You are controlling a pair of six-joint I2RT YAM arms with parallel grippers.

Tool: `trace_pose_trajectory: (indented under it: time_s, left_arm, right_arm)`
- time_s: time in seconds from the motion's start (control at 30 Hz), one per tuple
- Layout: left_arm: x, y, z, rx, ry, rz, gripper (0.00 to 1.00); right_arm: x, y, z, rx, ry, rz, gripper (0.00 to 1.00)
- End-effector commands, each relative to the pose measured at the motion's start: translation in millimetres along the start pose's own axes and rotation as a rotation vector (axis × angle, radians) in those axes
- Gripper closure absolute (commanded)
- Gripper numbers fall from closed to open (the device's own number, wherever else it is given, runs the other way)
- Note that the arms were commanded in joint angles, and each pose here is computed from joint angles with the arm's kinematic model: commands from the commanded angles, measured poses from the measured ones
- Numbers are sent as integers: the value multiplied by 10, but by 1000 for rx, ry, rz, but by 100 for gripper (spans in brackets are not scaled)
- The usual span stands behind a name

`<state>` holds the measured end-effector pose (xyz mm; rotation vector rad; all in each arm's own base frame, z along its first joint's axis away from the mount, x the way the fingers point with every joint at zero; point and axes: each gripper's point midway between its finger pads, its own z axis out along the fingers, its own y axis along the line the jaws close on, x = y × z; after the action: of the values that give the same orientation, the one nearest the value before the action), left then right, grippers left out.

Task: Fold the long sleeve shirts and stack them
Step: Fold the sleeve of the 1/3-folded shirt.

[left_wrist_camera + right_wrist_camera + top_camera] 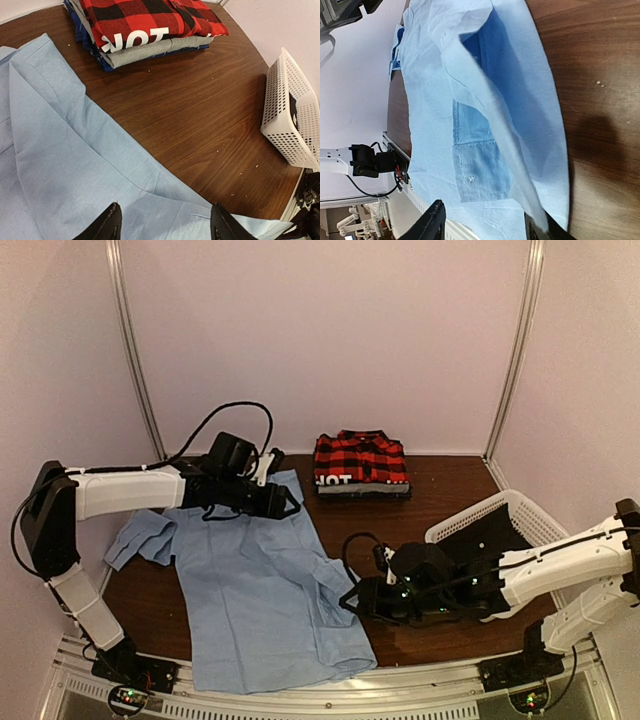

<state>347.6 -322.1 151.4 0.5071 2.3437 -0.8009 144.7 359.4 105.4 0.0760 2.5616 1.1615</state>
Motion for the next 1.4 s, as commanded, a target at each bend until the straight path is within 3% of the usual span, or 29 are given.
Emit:
trace_pose_trajectory:
  time_s: [0.0,0.17,0.4,0.57,0.93,1.03,1.27,1.37]
  left_arm:
    - [-39,73,8,-8,-21,-15,38]
    - [-38,85,18,-8,-18,-19,38]
    - [-32,143,-3,-24,-10,-31,38]
    - [9,196,-12,-28,-3,-41,39]
    - [9,252,-24,-31,0,-53,39]
    - [12,253,-30,-28,1,-55,39]
    - [32,268,-26,-28,2,-61,39]
    - [34,263,-24,-23,3,-64,39]
  right_arm:
    - [-180,-271,-262,214,-102,-134,45]
    - [-280,-186,-334,322,-127,-316,41]
    - [-259,-227,-169,430,-89,-437,37]
    - [-149,17,-37,302,-53,-526,35]
    - [80,-36,335,308,37,-623,34]
    - [89,-92,404,314,51,-617,43]
    - [71,-8,419,261,69,-576,89]
    - [96,83,409,224,90,-554,100]
